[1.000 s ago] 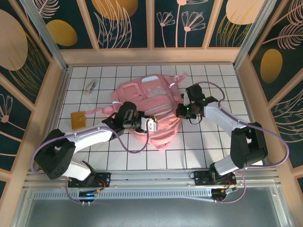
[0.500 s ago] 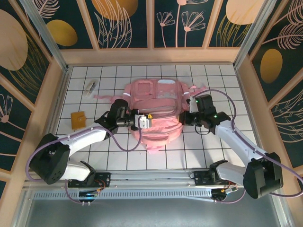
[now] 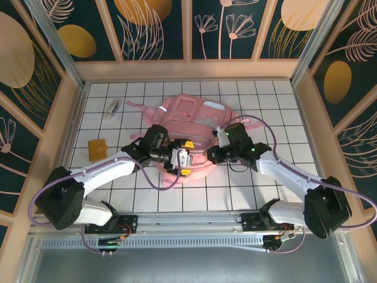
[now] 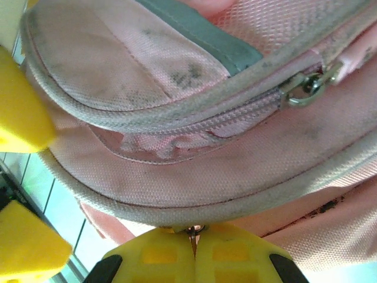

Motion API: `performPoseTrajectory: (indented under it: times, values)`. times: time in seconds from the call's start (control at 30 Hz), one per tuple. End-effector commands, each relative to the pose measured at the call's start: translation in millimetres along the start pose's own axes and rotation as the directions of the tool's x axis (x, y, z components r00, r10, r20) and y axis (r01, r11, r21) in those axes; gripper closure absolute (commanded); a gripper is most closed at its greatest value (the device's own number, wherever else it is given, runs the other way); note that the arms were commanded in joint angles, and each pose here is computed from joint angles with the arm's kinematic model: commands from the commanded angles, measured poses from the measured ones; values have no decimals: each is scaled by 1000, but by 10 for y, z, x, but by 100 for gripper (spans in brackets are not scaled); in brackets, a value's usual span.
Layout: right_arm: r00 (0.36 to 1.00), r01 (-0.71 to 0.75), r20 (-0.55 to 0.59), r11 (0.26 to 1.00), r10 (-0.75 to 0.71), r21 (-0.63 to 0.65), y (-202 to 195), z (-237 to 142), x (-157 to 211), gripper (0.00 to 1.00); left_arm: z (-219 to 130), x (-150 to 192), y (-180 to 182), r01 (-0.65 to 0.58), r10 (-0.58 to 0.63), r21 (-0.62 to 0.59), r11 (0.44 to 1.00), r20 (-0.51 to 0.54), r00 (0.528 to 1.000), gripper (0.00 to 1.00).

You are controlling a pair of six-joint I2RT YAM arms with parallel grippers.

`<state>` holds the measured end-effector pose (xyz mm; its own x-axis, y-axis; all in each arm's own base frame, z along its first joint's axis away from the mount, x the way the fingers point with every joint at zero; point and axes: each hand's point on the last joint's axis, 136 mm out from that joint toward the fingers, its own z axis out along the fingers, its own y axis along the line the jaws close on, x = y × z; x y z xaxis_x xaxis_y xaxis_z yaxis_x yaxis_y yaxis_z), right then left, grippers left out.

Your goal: Pack books, pencil case, and school supplies into a backpack

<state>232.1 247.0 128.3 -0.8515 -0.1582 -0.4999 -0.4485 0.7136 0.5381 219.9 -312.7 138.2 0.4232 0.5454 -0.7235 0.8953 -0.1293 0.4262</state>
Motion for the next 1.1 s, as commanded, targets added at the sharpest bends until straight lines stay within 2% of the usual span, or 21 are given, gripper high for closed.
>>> performPoseTrajectory:
  times: [0.0, 0.03, 0.13, 0.27, 0.3, 0.33, 0.37, 0.5, 0.6, 0.67, 0.77, 0.9, 1.0, 1.07]
  values:
    - [993, 117, 49, 982, -111, -146, 408, -15, -197, 100, 1, 103, 130, -10, 5, -120, 993, -44, 999, 14]
    - [991, 128, 46, 979, -122, -160, 447, -9, -181, 100, -9, 139, 224, -14, 3, -164, 986, -70, 998, 20]
    - [990, 140, 55, 974, -132, -178, 510, -27, -185, 100, 13, 301, 419, -1, -38, -226, 974, -171, 984, 47]
    - [987, 155, 68, 971, -145, -180, 552, -68, -212, 100, 75, 470, 477, 25, -84, -235, 972, -245, 966, 61]
    - [987, 155, 68, 973, -145, -170, 542, -72, -222, 100, 85, 478, 460, 23, -80, -229, 973, -243, 967, 73]
    - [987, 157, 68, 977, -148, -142, 503, -68, -235, 100, 96, 477, 429, 19, -71, -216, 976, -238, 969, 90]
    - [987, 150, 66, 986, -146, -72, 384, -62, -258, 100, 99, 469, 395, 10, -58, -202, 979, -233, 971, 100]
    - [995, 87, 33, 966, -98, 243, -328, -34, -288, 100, 59, 384, 265, -38, 6, -171, 985, -184, 983, 100]
    - [990, -136, 74, 919, 116, 371, -951, -87, -291, 100, 25, 272, 179, -50, 32, -155, 987, -121, 992, 100]
    - [968, -249, 143, 851, 205, 463, -1304, -184, -297, 100, 23, 231, 125, -38, 26, -134, 990, -94, 995, 100]
    - [948, -314, 207, 798, 240, 514, -1600, -262, -366, 100, 38, 169, -10, -33, 30, -83, 996, -38, 999, 100]
    - [943, -326, 240, 791, 232, 518, -1769, -204, -585, 100, 5, 67, -198, -82, 84, -35, 996, 45, 995, 100]
    - [943, -328, 233, 783, 238, 528, -1855, -123, -724, 100, -21, 70, -254, -95, 95, -16, 995, 45, 994, 100]
    - [947, -318, 227, 769, 228, 554, -1905, -126, -776, 94, -31, 43, -276, -89, 89, -2, 996, 54, 995, 100]
